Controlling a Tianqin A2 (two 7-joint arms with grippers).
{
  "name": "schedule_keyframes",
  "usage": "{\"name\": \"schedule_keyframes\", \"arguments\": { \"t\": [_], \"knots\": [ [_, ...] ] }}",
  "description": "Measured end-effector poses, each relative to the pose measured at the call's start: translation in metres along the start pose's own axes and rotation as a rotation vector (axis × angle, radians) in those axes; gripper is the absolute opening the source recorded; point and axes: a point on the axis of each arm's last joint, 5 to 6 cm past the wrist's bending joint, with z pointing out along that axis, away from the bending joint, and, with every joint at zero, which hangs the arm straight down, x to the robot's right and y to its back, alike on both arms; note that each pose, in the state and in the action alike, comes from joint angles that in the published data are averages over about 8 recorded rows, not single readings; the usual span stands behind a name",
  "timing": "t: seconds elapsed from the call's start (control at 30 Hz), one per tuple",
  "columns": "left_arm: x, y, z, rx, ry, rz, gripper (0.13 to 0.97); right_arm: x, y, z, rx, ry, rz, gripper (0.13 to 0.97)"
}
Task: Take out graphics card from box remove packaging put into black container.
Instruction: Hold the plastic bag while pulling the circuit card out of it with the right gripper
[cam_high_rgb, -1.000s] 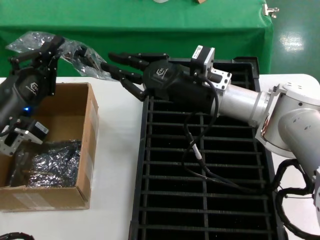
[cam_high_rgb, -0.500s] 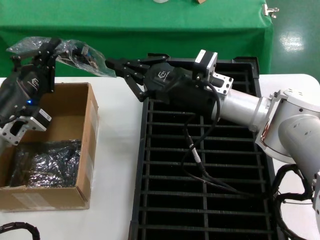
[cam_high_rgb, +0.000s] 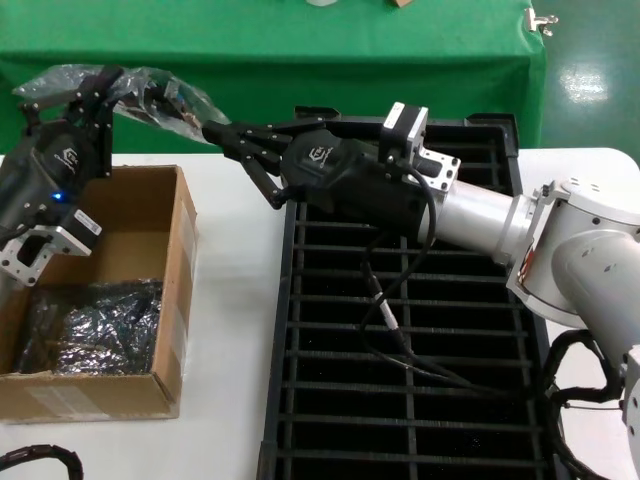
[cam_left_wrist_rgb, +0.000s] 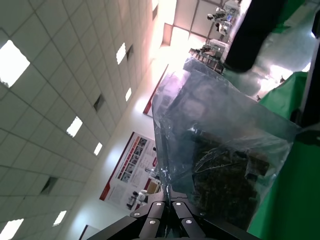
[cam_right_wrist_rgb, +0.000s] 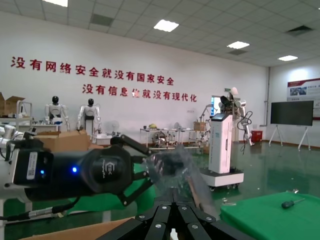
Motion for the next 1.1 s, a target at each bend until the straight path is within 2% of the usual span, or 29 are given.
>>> {"name": "schedule_keyframes", "arguments": {
  "t": [0.13,0.33,0.5,0.8,1.1],
  "knots": [
    [-0.0052,-0.0050,-0.004,0.021,-0.003,-0.014,0.139,-0.001,0.001,0.000,-0.003,0.002,0.005,0.133],
    [-0.0143,-0.0117,-0.016,0.068,0.004,-0.035,0.139,-0.001,0.002,0.001,-0.010,0.013,0.007,0.133],
    [-0.0184,-0.0153,-0.025,0.101,0.019,-0.050,0.139,-0.001,0.003,0.000,-0.014,0.024,0.008,0.133],
    [-0.0147,-0.0186,-0.031,0.137,0.055,-0.071,0.139,-0.001,0.004,0.001,-0.020,0.034,0.009,0.132],
    [-0.0087,-0.0184,-0.027,0.128,0.061,-0.073,0.139,-0.001,0.003,0.002,-0.033,0.013,0.006,0.146]
  ]
}}
